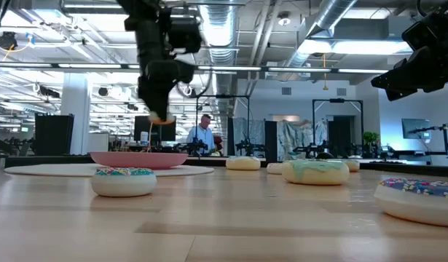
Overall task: Pick & Place donuts
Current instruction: Put the small green donut on the pink plate
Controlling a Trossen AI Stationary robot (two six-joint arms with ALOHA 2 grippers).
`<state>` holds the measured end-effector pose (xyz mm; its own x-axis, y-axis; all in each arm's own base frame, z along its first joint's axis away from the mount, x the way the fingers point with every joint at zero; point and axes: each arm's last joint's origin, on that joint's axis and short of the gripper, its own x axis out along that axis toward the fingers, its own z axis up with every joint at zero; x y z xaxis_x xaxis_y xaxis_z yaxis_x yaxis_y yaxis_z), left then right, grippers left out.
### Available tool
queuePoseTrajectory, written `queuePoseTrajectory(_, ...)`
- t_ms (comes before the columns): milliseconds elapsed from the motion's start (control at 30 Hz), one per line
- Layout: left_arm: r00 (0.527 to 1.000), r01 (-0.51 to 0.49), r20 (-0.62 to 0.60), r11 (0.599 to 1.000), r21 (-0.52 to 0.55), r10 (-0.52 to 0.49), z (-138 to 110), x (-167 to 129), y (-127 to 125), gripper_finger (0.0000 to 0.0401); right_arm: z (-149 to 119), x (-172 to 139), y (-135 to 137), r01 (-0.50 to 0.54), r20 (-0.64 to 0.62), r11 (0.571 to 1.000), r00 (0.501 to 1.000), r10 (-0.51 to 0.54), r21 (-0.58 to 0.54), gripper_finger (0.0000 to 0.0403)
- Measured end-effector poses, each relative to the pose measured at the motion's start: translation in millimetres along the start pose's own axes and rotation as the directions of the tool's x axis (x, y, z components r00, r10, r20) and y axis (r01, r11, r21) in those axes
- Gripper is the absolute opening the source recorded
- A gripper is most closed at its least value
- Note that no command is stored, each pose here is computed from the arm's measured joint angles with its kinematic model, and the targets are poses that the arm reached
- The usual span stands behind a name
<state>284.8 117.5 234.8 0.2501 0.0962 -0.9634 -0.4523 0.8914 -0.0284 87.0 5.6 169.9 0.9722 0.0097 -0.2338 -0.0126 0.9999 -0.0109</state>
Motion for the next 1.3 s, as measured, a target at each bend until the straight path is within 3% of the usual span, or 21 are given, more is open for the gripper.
queuePoseTrajectory(167, 0.999, -0.038, -0.020, 0.982, -0.182, 0.035, -8.5, 11.6, 39.1, 0.0188, -0.1, 0.0, 0.0, 0.000, -0.001, 1.000, 1.000, 0.000, 0.000, 0.0005)
queuePoseTrajectory(433, 0.996, -0.086, 0.005, 0.924, -0.372, 0.094, -11.2, 20.6, 62.5, 0.0187, 0.0, 0.0, 0.0, 0.000, 0.000, 1.000, 1.000, 0.000, 0.000, 0.0005)
queuePoseTrajectory(767, 0.990, -0.101, 0.057, 0.917, -0.386, 0.133, -6.4, 28.6, 64.9, 0.0187, -0.1, 0.0, 0.0, 0.000, -0.001, 1.000, 1.000, 0.000, 0.000, 0.0005)
queuePoseTrajectory(967, 0.993, -0.107, 0.014, 0.922, -0.373, 0.121, -3.1, 50.0, 62.7, 0.0187, 0.0, 0.0, 0.0, 0.000, -0.001, 1.000, 1.000, 0.000, 0.000, 0.0005)
queuePoseTrajectory(1100, 0.991, -0.130, -0.016, 0.892, -0.432, 0.136, -1.7, 64.5, 63.2, 0.0187, 0.0, 0.0, 0.0, 0.000, 0.000, 1.000, 1.000, 0.000, 0.000, 0.0005)
queuePoseTrajectory(1300, 0.986, -0.140, 0.012, 0.852, -0.505, 0.169, 2.2, 63.6, 65.6, 0.0188, 0.0, 0.0, 0.0, -0.001, 0.000, 1.000, 1.000, 0.001, 0.000, 0.0005)
